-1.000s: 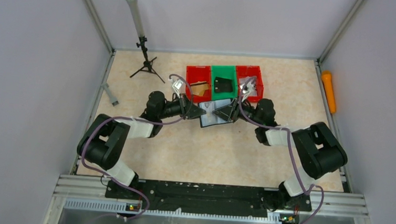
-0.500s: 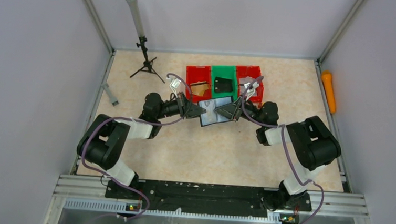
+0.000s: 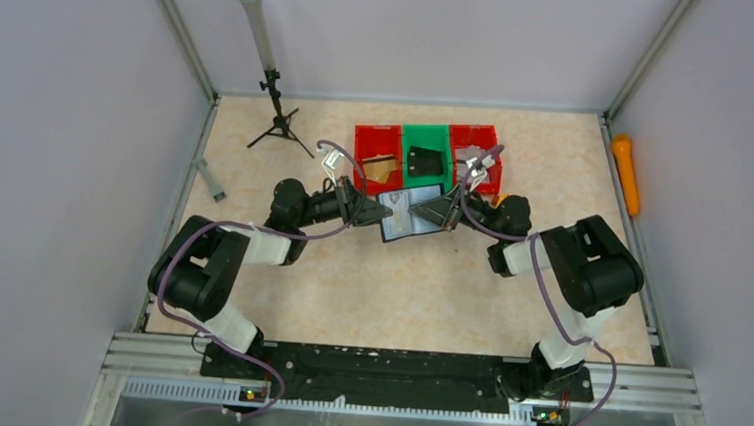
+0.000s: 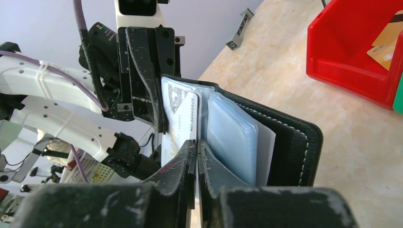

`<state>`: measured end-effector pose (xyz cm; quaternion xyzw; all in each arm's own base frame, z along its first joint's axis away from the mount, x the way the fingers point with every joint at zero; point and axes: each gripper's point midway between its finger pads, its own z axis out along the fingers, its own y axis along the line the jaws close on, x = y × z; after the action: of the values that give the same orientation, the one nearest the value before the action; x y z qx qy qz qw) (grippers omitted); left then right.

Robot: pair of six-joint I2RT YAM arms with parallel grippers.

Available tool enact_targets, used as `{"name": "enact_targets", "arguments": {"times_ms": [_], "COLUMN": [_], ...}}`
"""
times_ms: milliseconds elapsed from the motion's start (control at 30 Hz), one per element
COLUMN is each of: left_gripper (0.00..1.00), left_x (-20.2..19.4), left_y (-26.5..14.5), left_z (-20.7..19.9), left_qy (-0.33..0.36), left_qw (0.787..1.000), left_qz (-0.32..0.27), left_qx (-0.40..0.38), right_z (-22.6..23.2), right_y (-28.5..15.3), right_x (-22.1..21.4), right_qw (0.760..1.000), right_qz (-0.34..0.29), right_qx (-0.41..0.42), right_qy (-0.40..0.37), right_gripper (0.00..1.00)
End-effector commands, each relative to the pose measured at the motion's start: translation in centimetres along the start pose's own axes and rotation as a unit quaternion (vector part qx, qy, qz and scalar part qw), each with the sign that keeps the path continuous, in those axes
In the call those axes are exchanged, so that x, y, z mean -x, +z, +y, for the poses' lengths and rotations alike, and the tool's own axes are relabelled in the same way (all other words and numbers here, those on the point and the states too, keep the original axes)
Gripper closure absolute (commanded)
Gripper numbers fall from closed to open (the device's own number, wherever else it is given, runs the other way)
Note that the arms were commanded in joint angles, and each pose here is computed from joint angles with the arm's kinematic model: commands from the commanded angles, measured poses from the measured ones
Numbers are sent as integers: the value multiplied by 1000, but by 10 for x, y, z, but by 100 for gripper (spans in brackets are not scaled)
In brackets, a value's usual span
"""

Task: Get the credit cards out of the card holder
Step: Remove the credit card from the card holder.

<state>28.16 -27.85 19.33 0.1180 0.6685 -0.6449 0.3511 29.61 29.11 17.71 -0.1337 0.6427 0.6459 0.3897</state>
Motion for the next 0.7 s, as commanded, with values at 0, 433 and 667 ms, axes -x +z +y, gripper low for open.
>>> {"name": "enact_targets", "arguments": {"times_ms": [0, 433, 667], "left_gripper": [97, 98, 100], "left_x": [4, 4, 4], "left_y": [6, 7, 6], "left_z": [-20, -6, 0], "left_qy": [40, 38, 34], "left_qw": [999, 999, 999], "left_qz": [1, 4, 1], "left_qx": [-34, -2, 11], "right_z": [23, 23, 10], "right_y": [6, -2, -1], "right_x": [-5, 4, 3], "right_qw": [998, 998, 1000], "right_qz": [22, 3, 5], "right_qx": [52, 55, 22], "right_qy": [-23, -14, -9], "right_gripper": [100, 100, 83]}}
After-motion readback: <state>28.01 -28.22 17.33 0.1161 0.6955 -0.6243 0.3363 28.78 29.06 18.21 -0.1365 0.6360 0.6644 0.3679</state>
